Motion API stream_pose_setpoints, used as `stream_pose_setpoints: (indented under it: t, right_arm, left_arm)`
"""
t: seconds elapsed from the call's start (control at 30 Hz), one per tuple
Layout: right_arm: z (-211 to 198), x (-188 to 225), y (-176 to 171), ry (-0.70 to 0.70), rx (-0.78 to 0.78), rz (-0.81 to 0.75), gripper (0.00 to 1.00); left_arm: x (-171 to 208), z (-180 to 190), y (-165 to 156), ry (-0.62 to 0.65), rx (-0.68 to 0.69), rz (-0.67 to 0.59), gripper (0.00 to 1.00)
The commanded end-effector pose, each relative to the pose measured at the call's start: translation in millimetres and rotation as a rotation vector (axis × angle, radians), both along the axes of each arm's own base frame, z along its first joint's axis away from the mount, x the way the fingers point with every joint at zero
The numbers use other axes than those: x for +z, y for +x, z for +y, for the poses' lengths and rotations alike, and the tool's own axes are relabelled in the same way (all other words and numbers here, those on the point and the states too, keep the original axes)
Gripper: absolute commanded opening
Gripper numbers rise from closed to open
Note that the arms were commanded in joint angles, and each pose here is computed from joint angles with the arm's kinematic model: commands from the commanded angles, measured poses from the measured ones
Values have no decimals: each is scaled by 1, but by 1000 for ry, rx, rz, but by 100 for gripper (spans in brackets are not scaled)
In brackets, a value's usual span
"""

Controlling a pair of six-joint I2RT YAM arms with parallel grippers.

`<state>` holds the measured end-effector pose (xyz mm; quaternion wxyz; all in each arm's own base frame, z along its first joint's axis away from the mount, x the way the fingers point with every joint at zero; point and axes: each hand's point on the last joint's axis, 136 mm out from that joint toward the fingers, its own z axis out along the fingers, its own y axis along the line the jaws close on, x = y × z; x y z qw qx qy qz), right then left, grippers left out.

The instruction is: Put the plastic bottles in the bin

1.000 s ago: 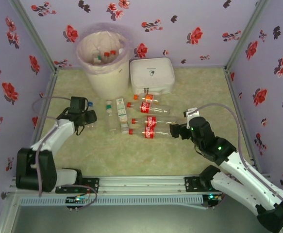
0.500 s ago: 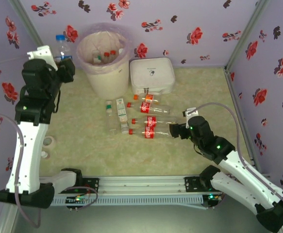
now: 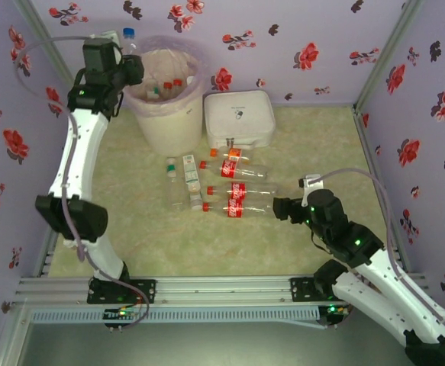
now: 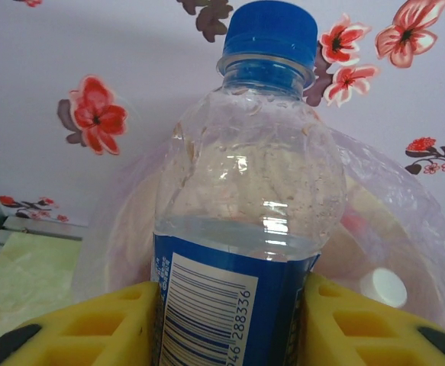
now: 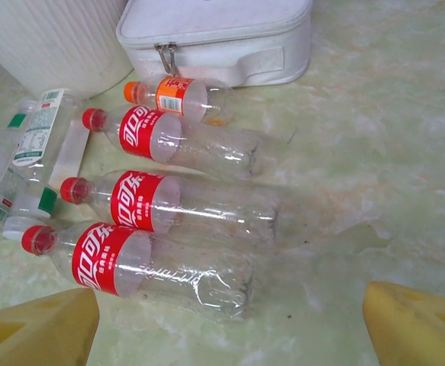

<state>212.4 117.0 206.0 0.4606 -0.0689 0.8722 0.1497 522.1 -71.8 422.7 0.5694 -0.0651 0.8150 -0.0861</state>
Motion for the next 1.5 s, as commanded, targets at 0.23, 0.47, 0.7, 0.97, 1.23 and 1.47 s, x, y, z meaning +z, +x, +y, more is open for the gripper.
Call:
stream_pose_setpoints:
  t: [0.23,0.47,0.7,0.97,1.23,1.47]
  right_arm:
    - [-1,-10,-6,61,-22,35,90]
    - [-1,-13,-6,52,-23,42,91]
    - [-3,-14,-7,49,-26,45,91]
    - [-4,-17,-8,41,-28,57,91]
    - [-2,-19,-7,34,-18,54,92]
    - [-2,-18,-8,-2,16,29,96]
  left_arm:
    - [-84,-34,39,156,-117,248,0]
    - [-167,-38,42,218,-150,450,0]
    - [-239,-44,42,245,-200,608,0]
    - [-248,-52,37,227,-237,614,49]
    - [-171,-54,30,210,-235,462,77]
    - [-97,-62,20,190,-240,270,93]
